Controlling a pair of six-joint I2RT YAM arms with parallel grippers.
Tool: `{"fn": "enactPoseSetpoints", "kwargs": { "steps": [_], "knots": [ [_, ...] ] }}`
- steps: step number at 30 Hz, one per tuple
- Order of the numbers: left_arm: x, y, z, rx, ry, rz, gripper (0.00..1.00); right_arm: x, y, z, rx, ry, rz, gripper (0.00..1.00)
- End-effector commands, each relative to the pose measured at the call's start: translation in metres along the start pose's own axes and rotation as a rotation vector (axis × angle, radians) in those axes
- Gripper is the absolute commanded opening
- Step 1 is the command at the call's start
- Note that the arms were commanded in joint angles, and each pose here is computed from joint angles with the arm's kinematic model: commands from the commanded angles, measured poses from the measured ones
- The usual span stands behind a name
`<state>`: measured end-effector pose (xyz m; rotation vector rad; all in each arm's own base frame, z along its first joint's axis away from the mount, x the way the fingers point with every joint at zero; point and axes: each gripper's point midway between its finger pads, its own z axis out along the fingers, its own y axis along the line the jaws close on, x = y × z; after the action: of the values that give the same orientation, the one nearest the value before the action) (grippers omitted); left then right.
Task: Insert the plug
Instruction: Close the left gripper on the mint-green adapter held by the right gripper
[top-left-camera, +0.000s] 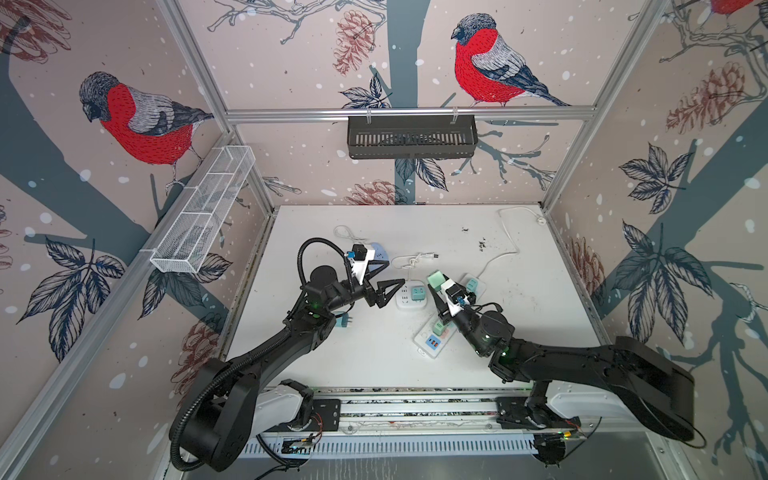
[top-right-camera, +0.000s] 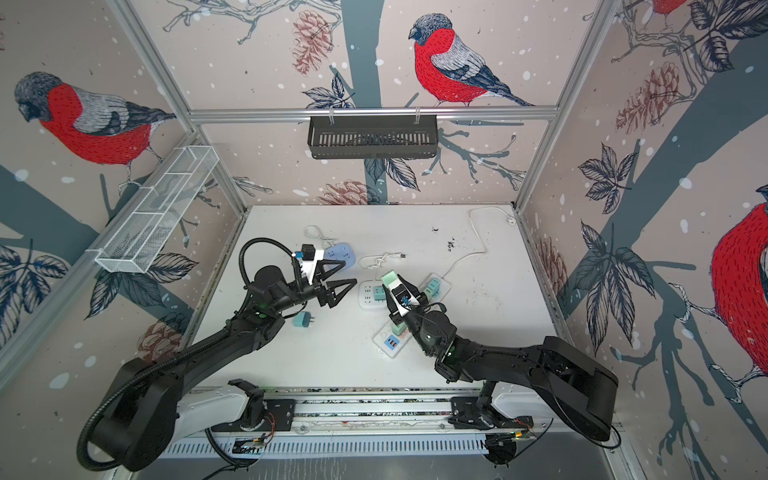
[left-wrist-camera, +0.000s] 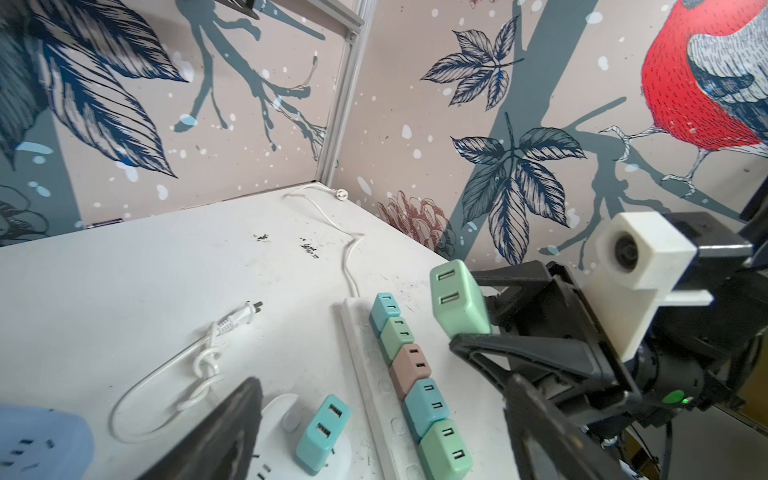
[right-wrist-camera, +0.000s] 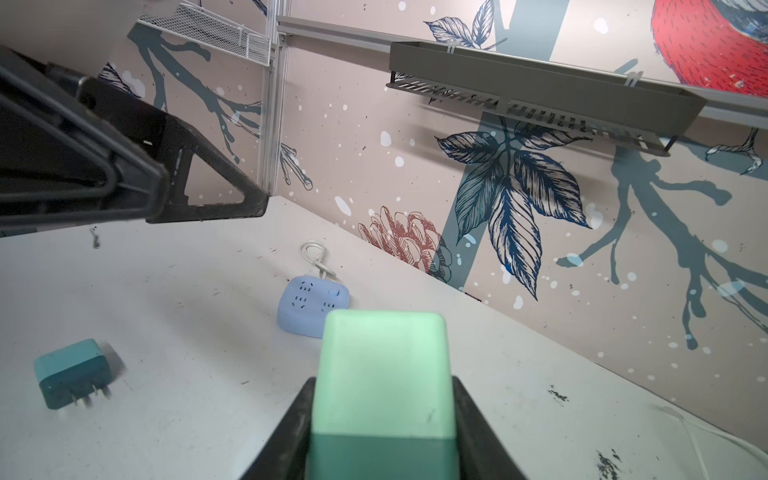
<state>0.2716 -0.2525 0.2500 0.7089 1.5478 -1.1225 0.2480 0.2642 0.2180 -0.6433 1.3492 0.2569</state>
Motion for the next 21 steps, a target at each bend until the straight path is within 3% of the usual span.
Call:
{"fn": "enactPoseSetpoints", "kwargs": {
  "steps": [1, 7, 14, 21],
  "knots": [
    [-0.004, -0.012, 0.004, 0.042, 0.002, 0.024, 0.89, -0.028, -0.002, -0.009, 0.008, -0.141, -0.106, 0.01],
    [-0.003, -0.042, 0.009, 0.145, 0.01, 0.05, 0.89, -0.023, -0.008, -0.013, 0.091, -0.153, -0.224, 0.0],
    [0.011, -0.05, 0.026, 0.16, 0.086, 0.063, 0.89, -0.034, 0.003, -0.02, 0.096, -0.207, -0.332, 0.0],
    [0.022, -0.044, 0.048, 0.179, 0.17, 0.01, 0.74, -0.041, 0.005, -0.022, 0.168, -0.249, -0.404, 0.0]
  ]
}}
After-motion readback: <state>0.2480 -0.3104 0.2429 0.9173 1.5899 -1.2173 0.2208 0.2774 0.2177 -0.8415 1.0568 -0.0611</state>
